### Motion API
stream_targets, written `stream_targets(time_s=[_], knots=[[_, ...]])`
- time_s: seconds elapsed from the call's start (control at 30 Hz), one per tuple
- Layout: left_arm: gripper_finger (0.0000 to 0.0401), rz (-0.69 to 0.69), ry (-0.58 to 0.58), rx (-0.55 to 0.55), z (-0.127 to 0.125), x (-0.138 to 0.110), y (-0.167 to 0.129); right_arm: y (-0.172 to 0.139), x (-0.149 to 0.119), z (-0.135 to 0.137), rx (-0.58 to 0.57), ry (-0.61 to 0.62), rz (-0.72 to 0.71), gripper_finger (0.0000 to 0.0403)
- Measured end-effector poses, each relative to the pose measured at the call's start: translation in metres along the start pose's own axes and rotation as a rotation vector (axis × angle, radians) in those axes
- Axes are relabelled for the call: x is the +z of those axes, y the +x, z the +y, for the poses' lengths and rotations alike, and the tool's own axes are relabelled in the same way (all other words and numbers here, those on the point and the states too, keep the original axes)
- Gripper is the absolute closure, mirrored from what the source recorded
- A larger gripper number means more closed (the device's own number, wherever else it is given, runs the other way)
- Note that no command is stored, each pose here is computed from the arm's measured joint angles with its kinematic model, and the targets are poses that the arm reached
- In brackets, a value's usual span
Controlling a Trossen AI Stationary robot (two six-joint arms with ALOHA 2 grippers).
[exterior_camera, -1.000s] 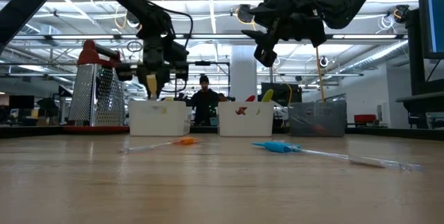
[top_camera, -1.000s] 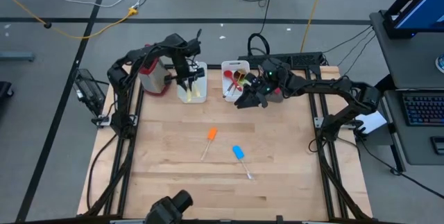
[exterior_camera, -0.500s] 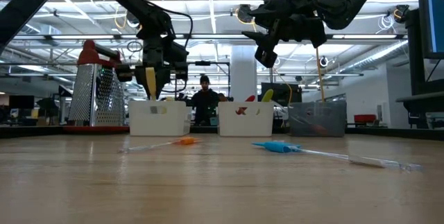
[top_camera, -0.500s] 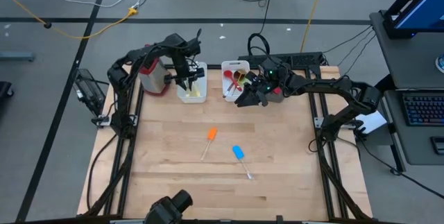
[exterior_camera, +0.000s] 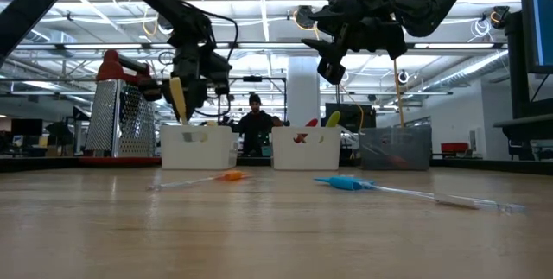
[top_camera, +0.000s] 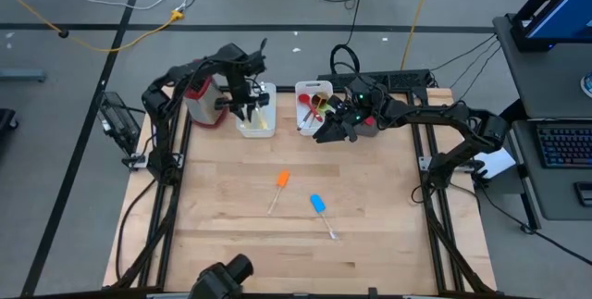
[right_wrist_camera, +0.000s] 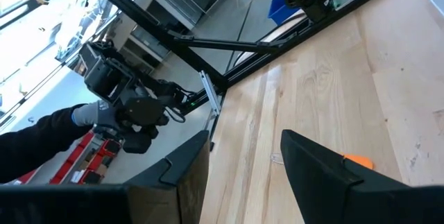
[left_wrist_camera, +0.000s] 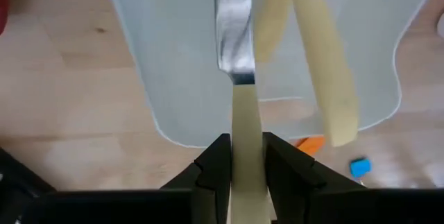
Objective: Pick & Place Kitchen Items
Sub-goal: Put the yellow knife into the left white bin, then put the blue spatula into the black bin
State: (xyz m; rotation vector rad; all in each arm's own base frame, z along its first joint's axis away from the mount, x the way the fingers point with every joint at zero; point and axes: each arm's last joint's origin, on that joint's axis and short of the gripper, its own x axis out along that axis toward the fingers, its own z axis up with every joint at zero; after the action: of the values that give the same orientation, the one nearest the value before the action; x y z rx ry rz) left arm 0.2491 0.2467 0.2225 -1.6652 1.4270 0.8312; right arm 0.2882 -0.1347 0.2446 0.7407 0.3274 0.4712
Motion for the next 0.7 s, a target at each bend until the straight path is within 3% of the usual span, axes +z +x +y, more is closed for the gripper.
stream_targets(time_s=[0.13, 0.43, 0.57, 0.7], knots=[[0.0297, -0.061, 0.033, 0.003, -0.004, 0.003, 0.001, 0.0, 0.0, 0.0, -0.001, 0.003, 0.0, 0.0231], [0.0196, -0.06, 0.034, -0.028, -0.003, 0.006, -0.001, 0.0, 0.0, 0.0, -0.001, 0.008, 0.0, 0.0231], [0.0177, -0.051, 0.032, -0.065, 0.0, 0.003, -0.008, 0.0, 0.0, 0.0, -0.001, 0.009, -0.001, 0.0231], [0.0172, -0.133, 0.075, -0.09, 0.003, -0.018, -0.027, 0.0, 0.0, 0.0, -0.002, 0.009, 0.0, 0.0231]])
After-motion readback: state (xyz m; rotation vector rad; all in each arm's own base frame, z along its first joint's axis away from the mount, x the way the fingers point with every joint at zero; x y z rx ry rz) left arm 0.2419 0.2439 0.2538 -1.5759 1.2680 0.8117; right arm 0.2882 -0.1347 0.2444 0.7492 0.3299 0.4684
